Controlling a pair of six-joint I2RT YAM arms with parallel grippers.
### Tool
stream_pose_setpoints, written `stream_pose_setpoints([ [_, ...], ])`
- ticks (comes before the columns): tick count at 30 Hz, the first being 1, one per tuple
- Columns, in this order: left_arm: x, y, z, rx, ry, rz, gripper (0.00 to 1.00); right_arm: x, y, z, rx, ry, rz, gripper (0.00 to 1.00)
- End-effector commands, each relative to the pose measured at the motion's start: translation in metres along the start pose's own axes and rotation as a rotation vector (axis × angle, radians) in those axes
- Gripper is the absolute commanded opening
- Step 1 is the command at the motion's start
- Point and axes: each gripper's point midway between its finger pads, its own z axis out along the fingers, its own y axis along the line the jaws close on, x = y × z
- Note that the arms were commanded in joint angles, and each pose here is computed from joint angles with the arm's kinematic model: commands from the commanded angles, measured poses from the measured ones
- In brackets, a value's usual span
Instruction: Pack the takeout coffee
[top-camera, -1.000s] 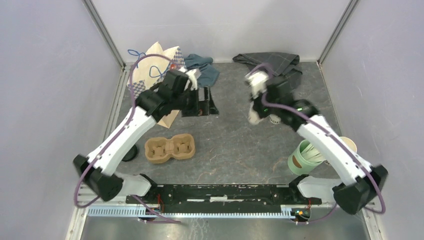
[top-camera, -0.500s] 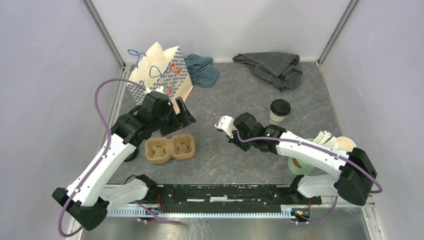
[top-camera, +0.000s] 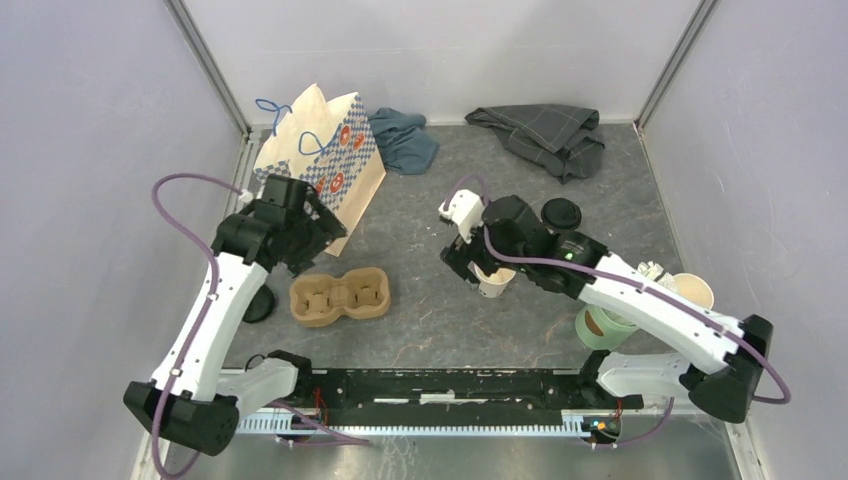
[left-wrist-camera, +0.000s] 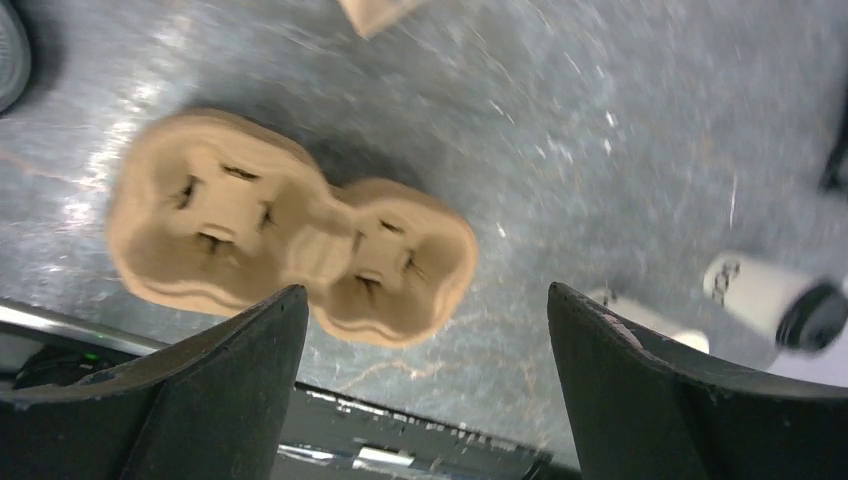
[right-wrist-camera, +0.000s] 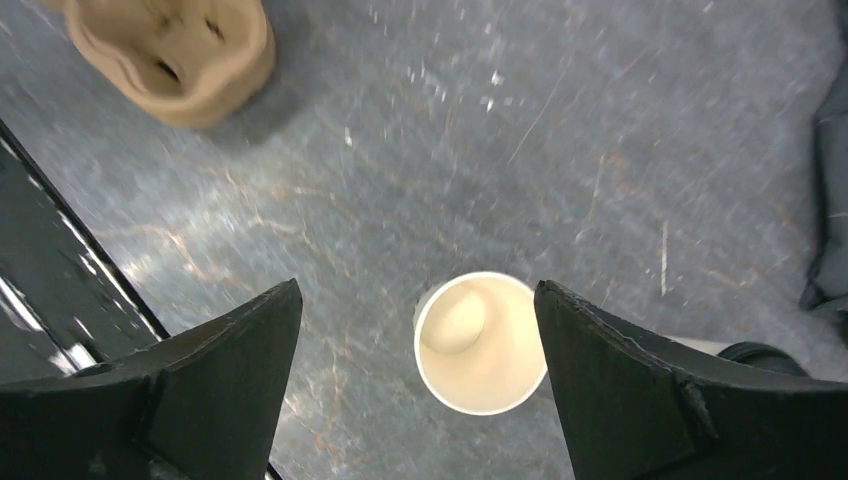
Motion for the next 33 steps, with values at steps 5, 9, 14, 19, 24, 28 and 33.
stream_pose_setpoints([
  [5, -0.051, 0.1, 0.021, -0.324, -0.094, -0.302, 0.89, -0.017, -0.019, -0.025, 0.061, -0.077, 0.112, 0.96],
  [9, -0.065, 0.145, 0.047, -0.425, -0.117, -0.444, 0.79, 0.005, -0.051, -0.018, 0.116, -0.035, 0.179, 0.97],
  [14, -0.073, 0.165, 0.082, -0.478, -0.057, -0.486, 0.74, 0.028, -0.056, -0.01, 0.156, 0.028, 0.154, 0.98],
  [19, -0.081, 0.191, 0.1, -0.492, -0.053, -0.557, 0.63, 0.046, -0.066, 0.001, 0.159, 0.067, 0.203, 0.98],
  [24, -0.078, 0.229, 0.116, -0.489, -0.023, -0.605, 0.57, 0.056, -0.07, 0.008, 0.153, 0.095, 0.229, 0.98],
  [28, -0.08, 0.232, 0.137, -0.414, -0.008, -0.624, 0.54, 0.058, -0.071, 0.012, 0.144, 0.106, 0.234, 0.97],
  [33, -0.075, 0.236, 0.142, -0.404, 0.006, -0.63, 0.52, 0.059, -0.068, 0.015, 0.128, 0.112, 0.234, 0.96],
])
